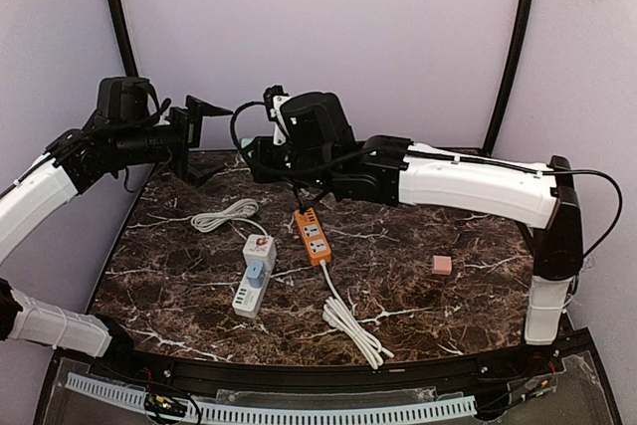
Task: Insert the plug
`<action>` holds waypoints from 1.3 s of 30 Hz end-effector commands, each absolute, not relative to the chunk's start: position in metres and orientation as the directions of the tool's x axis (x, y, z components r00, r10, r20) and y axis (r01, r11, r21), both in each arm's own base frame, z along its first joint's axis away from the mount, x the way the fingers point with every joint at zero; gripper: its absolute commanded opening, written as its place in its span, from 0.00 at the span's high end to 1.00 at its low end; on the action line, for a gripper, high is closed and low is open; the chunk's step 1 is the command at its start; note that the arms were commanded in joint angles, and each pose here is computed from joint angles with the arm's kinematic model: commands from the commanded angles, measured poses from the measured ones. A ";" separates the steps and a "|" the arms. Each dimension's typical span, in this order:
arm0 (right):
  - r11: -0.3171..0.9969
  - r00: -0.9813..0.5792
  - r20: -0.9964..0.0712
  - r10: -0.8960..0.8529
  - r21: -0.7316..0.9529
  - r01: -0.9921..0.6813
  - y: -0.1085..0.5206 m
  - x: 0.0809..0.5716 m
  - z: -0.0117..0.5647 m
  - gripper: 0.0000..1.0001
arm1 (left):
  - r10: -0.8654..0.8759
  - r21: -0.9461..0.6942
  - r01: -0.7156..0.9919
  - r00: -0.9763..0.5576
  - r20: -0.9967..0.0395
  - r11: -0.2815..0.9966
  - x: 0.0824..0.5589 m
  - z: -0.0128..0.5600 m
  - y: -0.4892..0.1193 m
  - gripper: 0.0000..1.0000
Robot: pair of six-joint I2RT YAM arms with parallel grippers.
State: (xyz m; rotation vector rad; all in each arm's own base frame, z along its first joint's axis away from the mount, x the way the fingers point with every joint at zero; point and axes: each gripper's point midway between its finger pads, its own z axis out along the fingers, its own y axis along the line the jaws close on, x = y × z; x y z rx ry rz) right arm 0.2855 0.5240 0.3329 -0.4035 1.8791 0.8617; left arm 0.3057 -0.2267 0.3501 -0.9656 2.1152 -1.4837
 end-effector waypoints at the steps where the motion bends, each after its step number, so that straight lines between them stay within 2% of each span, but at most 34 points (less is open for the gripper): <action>1: 0.671 -0.487 -0.871 0.070 0.402 -0.622 0.497 0.284 0.349 1.00 | -0.752 -0.903 -0.345 -0.658 0.037 0.257 0.294 0.332 -0.207 0.01; 11: 0.694 -0.624 -0.765 -0.159 0.362 -0.622 0.461 0.278 0.301 1.00 | -0.776 -0.859 -0.327 -0.619 -0.121 0.395 0.270 0.314 -0.169 0.01; 19: 0.705 -0.714 -0.624 -0.318 0.348 -0.618 0.440 0.277 0.253 1.00 | -0.692 -0.742 -0.245 -0.615 -0.378 0.624 0.254 0.316 -0.134 0.01; 21: 0.705 -0.731 -0.595 -0.334 0.357 -0.613 0.437 0.278 0.244 1.00 | -0.629 -0.678 -0.202 -0.618 -0.472 0.707 0.249 0.317 -0.124 0.01; 27: 0.708 -0.781 -0.490 -0.387 0.385 -0.592 0.431 0.281 0.217 1.00 | -0.452 -0.485 -0.130 -0.623 -0.639 0.865 0.237 0.318 -0.098 0.01; 33: 0.712 -0.803 -0.409 -0.435 0.390 -0.584 0.429 0.280 0.196 1.00 | -0.278 -0.316 -0.058 -0.641 -0.715 0.947 0.233 0.308 -0.086 0.01; 39: 0.722 -0.814 -0.359 -0.457 0.384 -0.575 0.425 0.281 0.180 1.00 | -0.167 -0.217 0.000 -0.638 -0.752 0.976 0.230 0.292 -0.080 0.01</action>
